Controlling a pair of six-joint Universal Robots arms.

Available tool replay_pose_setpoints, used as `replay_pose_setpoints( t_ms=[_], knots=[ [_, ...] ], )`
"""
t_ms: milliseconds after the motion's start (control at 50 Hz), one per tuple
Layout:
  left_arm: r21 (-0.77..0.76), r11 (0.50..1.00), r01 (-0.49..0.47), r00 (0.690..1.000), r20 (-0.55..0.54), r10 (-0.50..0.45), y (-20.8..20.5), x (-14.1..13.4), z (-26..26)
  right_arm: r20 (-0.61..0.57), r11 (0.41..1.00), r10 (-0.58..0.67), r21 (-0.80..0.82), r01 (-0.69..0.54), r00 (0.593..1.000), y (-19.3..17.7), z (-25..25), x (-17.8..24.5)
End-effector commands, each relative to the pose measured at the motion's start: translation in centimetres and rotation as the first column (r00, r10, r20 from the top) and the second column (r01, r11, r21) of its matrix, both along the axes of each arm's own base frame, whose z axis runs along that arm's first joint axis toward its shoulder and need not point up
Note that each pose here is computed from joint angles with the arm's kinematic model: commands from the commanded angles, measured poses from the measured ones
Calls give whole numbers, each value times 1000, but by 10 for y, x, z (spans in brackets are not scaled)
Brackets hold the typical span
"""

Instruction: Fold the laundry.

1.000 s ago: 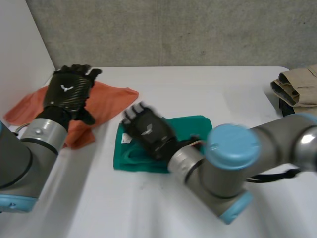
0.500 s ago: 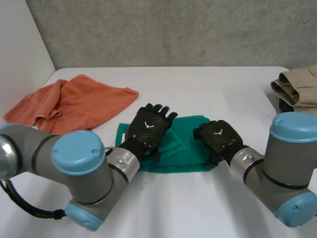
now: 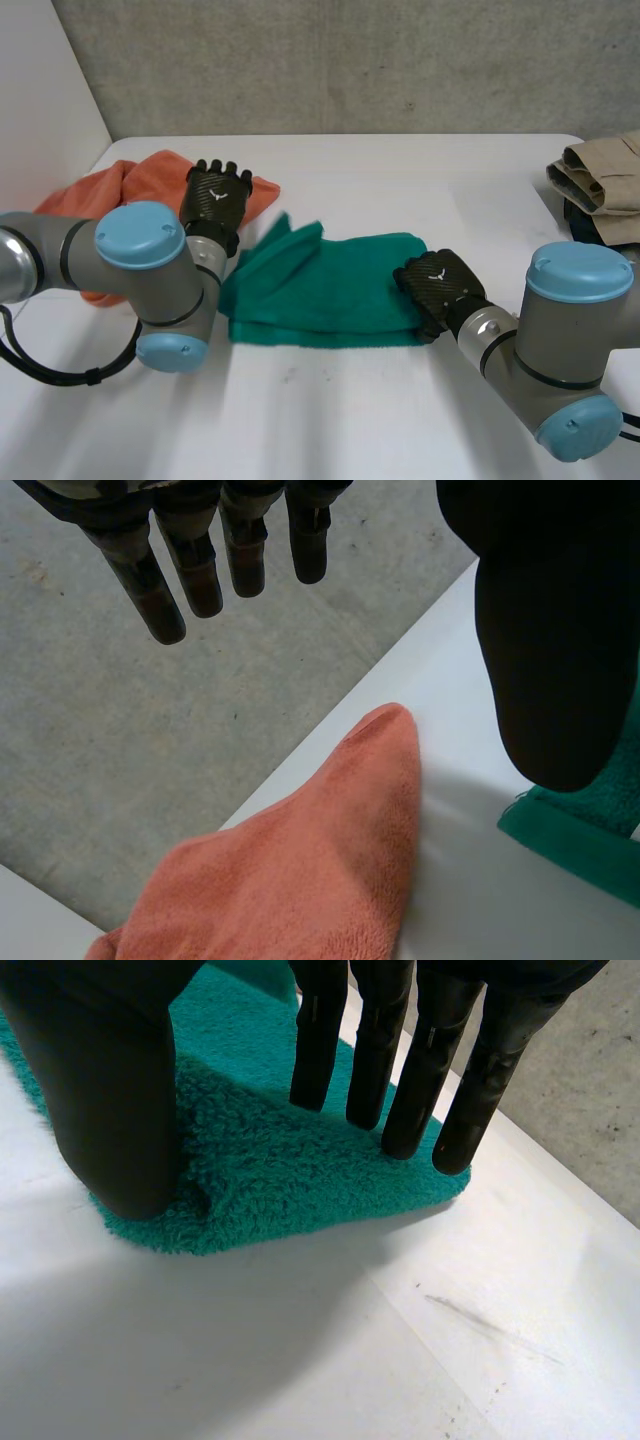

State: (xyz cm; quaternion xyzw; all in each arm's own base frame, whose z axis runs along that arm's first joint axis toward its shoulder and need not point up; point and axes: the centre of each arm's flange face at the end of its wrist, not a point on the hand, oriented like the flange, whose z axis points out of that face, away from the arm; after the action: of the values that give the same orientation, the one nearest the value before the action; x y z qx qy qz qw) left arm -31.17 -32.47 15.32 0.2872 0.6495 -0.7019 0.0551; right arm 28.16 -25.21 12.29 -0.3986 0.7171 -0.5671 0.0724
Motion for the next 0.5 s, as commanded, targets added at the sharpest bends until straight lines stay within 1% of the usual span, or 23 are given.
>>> replay_pose_setpoints(
  t_ms=[20, 100, 240, 340, 420, 500],
  knots=[
    [49, 988, 145, 989, -18, -145, 33, -9, -1, -2, 1000, 1, 3, -1, 1000, 1, -1, 0],
    [66, 973, 223, 974, -48, -220, 66, -20, 7, -4, 1000, 0, 3, 0, 1000, 1, -2, 0],
    [69, 958, 277, 960, -57, -273, 91, -28, 12, -28, 999, -14, -37, 13, 1000, -2, -4, -4],
    [47, 956, 291, 956, -61, -288, 90, -36, 13, -45, 998, -11, -56, 8, 999, -2, -3, -5],
    [49, 962, 270, 962, -45, -268, 77, -40, 2, -60, 998, -5, -61, 2, 998, -1, -3, -5],
    [53, 973, 224, 974, -38, -222, 60, -33, -3, -99, 998, -16, -62, 10, 995, 2, -4, -12]
  ],
)
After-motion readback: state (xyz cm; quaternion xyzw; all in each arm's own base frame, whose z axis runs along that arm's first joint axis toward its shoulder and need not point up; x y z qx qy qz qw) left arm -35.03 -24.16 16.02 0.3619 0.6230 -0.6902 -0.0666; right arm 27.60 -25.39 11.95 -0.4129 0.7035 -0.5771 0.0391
